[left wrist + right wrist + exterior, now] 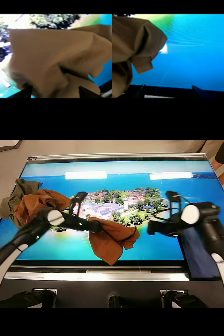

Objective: Fold the shirts.

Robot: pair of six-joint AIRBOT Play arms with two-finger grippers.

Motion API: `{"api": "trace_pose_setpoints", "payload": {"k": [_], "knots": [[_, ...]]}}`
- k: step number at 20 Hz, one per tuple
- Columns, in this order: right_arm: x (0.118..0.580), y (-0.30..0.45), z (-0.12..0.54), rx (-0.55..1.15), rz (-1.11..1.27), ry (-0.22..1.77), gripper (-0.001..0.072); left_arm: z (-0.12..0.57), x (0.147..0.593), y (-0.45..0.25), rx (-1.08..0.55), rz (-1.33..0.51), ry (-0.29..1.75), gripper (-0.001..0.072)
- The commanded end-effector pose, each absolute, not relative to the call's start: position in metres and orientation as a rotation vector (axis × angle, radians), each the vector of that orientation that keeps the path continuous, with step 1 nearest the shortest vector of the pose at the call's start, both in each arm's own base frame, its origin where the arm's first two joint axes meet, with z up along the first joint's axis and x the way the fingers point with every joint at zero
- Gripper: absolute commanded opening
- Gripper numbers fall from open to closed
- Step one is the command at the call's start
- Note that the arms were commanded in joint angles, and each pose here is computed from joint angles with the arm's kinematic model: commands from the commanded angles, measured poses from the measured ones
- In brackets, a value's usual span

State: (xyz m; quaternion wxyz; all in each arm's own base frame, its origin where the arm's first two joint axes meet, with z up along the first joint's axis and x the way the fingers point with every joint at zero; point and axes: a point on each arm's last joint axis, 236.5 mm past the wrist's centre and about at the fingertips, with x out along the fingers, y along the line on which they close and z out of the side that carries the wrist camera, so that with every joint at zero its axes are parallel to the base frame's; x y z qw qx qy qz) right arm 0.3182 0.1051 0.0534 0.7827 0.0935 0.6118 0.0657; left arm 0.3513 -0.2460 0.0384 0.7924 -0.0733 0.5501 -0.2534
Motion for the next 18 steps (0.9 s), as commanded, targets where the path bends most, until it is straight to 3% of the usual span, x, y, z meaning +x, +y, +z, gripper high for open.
{"api": "trace_pose_setpoints", "payload": {"k": [1,5,9,14,15,17,18], "knots": [[0.340,0.131,0.014,0.291,0.194,1.351,0.0684,0.054,0.373,-0.181,-0.189,-0.432,1.232,0.0655],[0.342,0.151,-0.024,0.304,0.277,1.444,0.0684,0.012,0.315,-0.141,-0.194,-0.442,1.491,0.0655],[0.343,0.157,-0.060,0.320,0.277,1.523,0.0683,-0.029,0.249,-0.201,-0.428,-0.610,1.579,0.0654],[0.356,0.158,-0.080,0.339,0.251,1.508,0.0681,-0.054,0.245,-0.252,-0.545,-0.615,1.507,0.0652],[0.360,0.160,-0.082,0.353,0.249,1.497,0.0680,-0.056,0.247,-0.262,-0.568,-0.614,1.496,0.0603],[0.366,0.168,-0.083,0.408,0.255,1.483,0.0660,-0.067,0.248,-0.273,-0.583,-0.595,1.499,0.0602],[0.366,0.174,-0.084,0.445,0.261,1.485,0.0652,-0.073,0.247,-0.274,-0.584,-0.582,1.511,0.0482]]}}
